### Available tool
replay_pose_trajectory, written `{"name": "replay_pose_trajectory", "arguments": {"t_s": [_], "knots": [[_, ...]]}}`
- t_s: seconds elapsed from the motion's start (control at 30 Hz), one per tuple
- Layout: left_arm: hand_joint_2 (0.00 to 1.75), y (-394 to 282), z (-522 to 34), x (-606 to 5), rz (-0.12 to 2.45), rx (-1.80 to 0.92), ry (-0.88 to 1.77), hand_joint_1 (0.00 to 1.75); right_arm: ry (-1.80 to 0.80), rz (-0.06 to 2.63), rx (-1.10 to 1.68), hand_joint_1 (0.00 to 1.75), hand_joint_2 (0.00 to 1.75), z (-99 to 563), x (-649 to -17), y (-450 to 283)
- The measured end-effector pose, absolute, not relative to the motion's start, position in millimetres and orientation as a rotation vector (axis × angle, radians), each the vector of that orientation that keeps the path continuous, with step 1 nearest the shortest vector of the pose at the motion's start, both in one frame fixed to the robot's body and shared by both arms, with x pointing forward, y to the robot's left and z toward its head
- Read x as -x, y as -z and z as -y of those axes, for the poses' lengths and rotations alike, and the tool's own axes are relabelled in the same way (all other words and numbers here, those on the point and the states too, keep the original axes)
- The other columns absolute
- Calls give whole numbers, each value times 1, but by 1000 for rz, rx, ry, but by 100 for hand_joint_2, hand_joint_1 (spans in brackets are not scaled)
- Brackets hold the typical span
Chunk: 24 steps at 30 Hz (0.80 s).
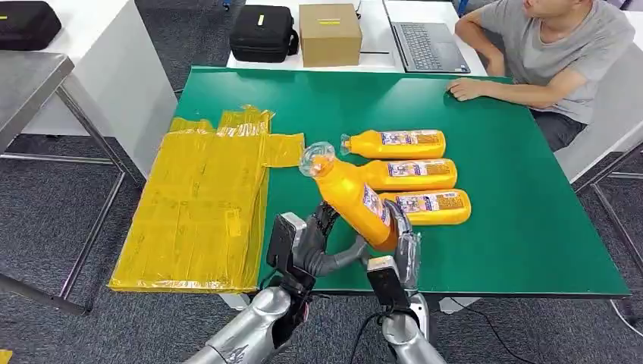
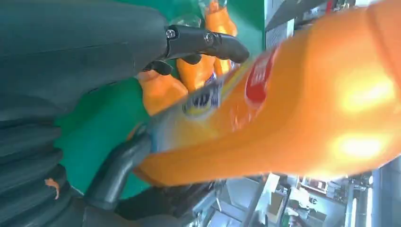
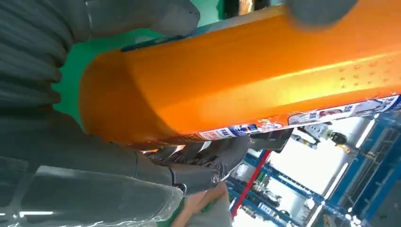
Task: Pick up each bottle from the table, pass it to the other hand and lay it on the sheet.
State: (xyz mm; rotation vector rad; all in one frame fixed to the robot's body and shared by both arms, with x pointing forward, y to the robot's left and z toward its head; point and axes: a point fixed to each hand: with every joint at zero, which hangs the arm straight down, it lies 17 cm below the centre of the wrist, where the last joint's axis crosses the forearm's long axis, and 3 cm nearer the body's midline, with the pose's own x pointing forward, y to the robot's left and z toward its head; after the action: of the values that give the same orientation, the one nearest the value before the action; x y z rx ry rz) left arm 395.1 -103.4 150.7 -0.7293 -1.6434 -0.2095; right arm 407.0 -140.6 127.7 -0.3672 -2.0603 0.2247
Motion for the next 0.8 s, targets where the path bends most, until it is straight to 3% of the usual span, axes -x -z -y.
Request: {"name": "replay_pose_trajectory", "arguments": {"t_s": [0.8], "knots": [[175, -162, 93, -404, 1711, 641, 159, 0, -300, 2071, 317, 175, 175, 106, -403, -125]]}}
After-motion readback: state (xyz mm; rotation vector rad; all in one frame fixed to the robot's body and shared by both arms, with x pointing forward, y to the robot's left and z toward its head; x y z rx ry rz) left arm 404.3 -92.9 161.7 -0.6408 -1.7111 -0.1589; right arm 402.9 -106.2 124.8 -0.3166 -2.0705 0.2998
